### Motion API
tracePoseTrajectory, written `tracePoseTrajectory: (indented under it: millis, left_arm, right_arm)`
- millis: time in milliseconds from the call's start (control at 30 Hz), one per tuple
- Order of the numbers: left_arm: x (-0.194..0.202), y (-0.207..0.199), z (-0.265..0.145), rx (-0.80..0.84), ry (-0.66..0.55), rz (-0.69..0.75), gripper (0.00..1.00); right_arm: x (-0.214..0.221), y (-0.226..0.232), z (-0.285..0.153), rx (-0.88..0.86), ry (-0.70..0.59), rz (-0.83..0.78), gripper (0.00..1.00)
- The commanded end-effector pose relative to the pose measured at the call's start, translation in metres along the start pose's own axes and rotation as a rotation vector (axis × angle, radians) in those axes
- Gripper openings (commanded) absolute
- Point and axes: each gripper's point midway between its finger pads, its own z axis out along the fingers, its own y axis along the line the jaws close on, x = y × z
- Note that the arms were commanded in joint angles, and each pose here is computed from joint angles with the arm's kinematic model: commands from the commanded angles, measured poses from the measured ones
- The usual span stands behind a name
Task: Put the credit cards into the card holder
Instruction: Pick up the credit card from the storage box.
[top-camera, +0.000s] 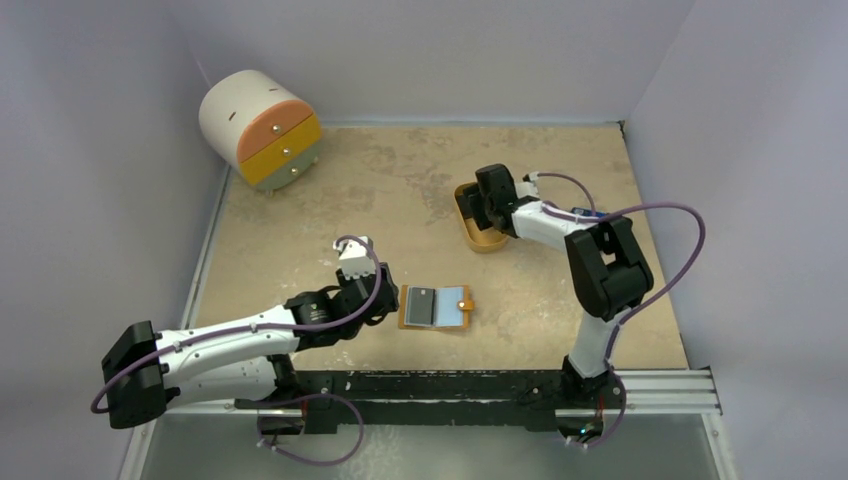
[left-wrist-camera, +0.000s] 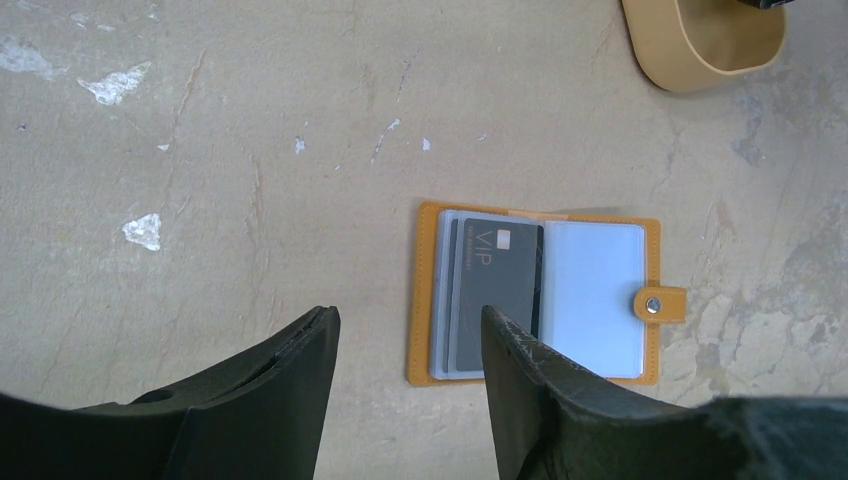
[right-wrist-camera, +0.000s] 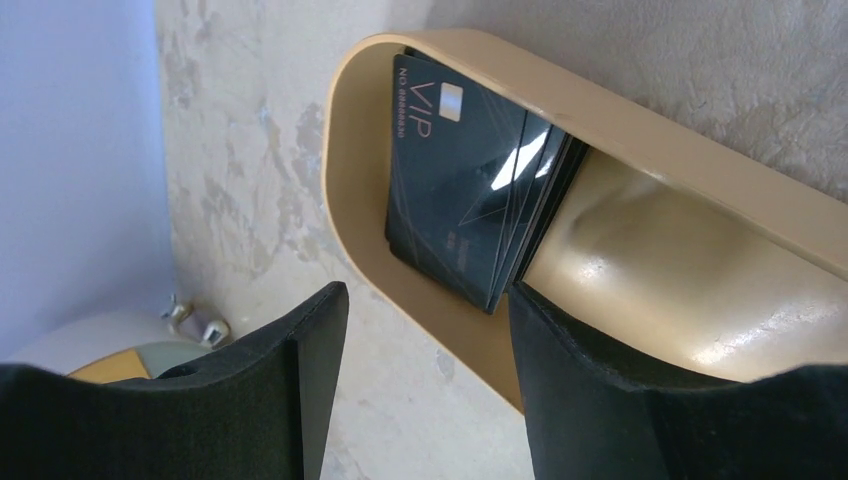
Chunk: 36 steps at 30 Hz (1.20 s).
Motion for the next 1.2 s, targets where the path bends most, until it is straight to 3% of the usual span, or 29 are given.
tracePoseTrajectory:
  millis: [0,200,900,1167]
  left_arm:
    - [-0.012,-0.001,-0.003,0.002,-0.036,-0.016,0.54]
    - [-0.010,0.000,0.000,-0.003,-0.028,-0.002,0.54]
    - [-0.006,0.002,0.002,-0.007,-0.018,-0.013,0.54]
    - [-0.006,0.003,0.002,-0.010,-0.017,-0.014,0.54]
  right_arm:
    - [-0.015,0.008,0.001,0.029,-0.066,0.040,0.63]
    - [-0.013,-0.006,0.007,0.079,-0.068,0.029,0.64]
    - [-0.011,-0.024,0.028,0.112,-0.056,0.008,0.51]
    - [-0.007,-0.028,0.026,0.104,-0.034,-0.004,0.38]
